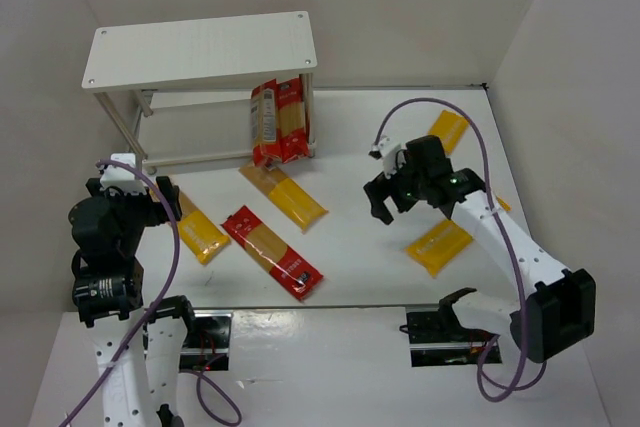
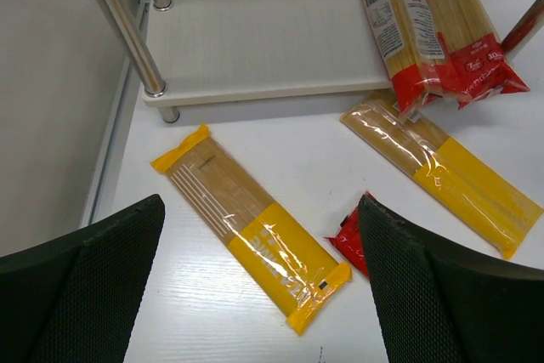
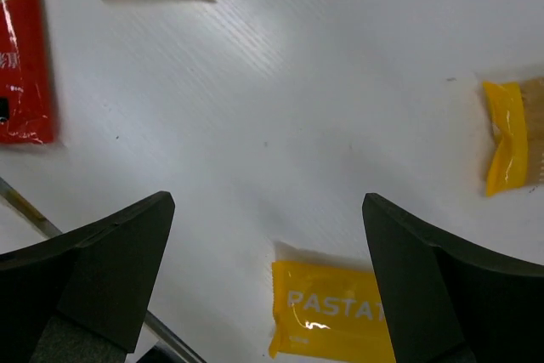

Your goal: Place and organize the pasta boxes and bags onto the shelf

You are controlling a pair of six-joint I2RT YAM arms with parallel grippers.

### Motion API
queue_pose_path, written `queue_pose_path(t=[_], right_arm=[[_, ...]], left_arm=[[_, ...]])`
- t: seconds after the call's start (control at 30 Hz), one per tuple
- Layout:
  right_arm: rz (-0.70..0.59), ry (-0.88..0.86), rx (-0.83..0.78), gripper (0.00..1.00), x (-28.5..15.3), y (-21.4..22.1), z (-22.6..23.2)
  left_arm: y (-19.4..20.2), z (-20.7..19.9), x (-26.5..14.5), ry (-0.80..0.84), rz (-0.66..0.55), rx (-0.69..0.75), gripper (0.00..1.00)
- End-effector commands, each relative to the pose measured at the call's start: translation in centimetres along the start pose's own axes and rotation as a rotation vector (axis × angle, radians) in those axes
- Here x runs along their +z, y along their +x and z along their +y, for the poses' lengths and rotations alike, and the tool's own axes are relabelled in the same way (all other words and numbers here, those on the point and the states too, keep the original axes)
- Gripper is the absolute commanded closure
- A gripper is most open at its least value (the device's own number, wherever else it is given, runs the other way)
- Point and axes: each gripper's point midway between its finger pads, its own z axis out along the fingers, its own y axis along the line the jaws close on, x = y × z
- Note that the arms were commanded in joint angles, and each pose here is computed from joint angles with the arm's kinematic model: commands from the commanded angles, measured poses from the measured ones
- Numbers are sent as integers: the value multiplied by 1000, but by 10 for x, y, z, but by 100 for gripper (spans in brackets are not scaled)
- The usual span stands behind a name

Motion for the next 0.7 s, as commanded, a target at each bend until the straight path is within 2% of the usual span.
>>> queue_pose_path(t=[0.0,0.07,0.33,0.53,0.67], right_arm=[[-23,45,-163,0,6,-18,24],[-11,-20,-238,0,15,-18,55],[-12,-184,-378,0,43,-24,125],[-2,-171,-505,0,82,-24,186],[-32,-170,-532,0,101,-27,225]], left_arm=[[-10,8,-3,-34,-40,16,0],[-10,11,-3,-49,-40,13,0],[-9,28,-6,-123,-38,-3,0],[-7,43,-7,-188,-28,-20,0],[-4,54,-7,-235,-17,-32,0]])
